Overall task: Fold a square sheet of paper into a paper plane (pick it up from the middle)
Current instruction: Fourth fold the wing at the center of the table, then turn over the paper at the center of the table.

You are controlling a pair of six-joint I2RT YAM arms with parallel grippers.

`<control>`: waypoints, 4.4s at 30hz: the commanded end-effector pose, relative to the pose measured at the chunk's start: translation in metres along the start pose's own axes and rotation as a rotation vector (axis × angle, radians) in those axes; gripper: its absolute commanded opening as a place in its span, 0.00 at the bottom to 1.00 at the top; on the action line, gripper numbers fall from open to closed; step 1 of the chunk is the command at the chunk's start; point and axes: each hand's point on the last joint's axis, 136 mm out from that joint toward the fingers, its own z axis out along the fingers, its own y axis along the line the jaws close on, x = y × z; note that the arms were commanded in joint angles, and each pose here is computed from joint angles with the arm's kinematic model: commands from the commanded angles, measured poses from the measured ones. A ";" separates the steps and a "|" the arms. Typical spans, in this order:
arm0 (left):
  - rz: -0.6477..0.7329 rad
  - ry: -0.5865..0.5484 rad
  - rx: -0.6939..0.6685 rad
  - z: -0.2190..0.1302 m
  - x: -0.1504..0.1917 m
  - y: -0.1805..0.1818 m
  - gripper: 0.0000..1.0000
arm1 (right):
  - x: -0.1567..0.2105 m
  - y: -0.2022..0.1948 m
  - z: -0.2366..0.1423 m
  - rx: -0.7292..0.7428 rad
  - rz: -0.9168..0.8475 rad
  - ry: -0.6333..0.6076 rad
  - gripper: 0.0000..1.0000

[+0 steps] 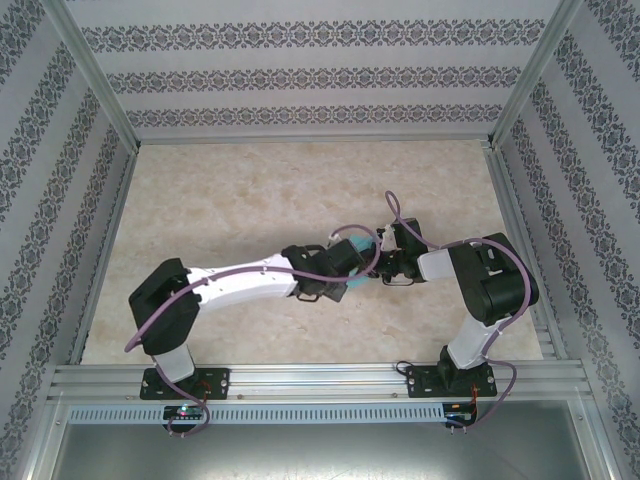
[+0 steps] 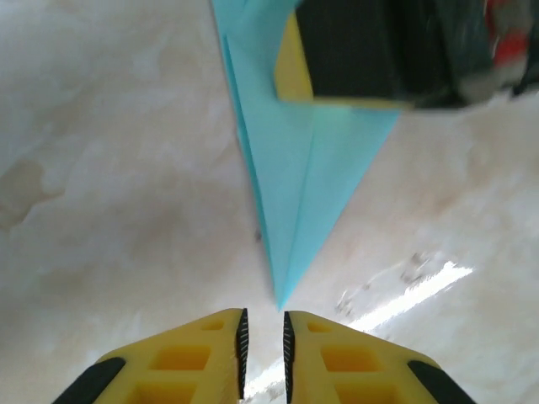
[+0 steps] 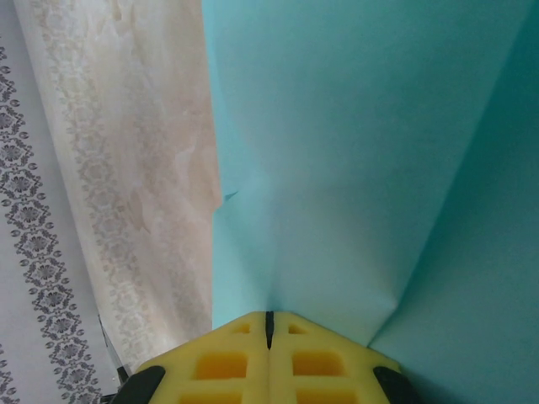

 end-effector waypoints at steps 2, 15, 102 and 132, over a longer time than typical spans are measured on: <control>-0.026 -0.002 0.157 0.019 -0.009 -0.016 0.20 | 0.024 -0.063 0.004 0.224 0.093 0.015 0.03; -0.044 0.081 0.144 0.086 0.004 0.001 0.15 | 0.023 -0.056 0.002 0.215 0.091 0.022 0.03; 0.064 0.299 0.083 0.098 0.092 0.034 0.20 | -0.116 -0.005 -0.083 0.229 0.000 -0.201 0.15; -0.030 0.174 0.477 0.057 -0.011 0.000 0.48 | -0.005 0.022 -0.078 0.042 -0.035 -0.091 0.50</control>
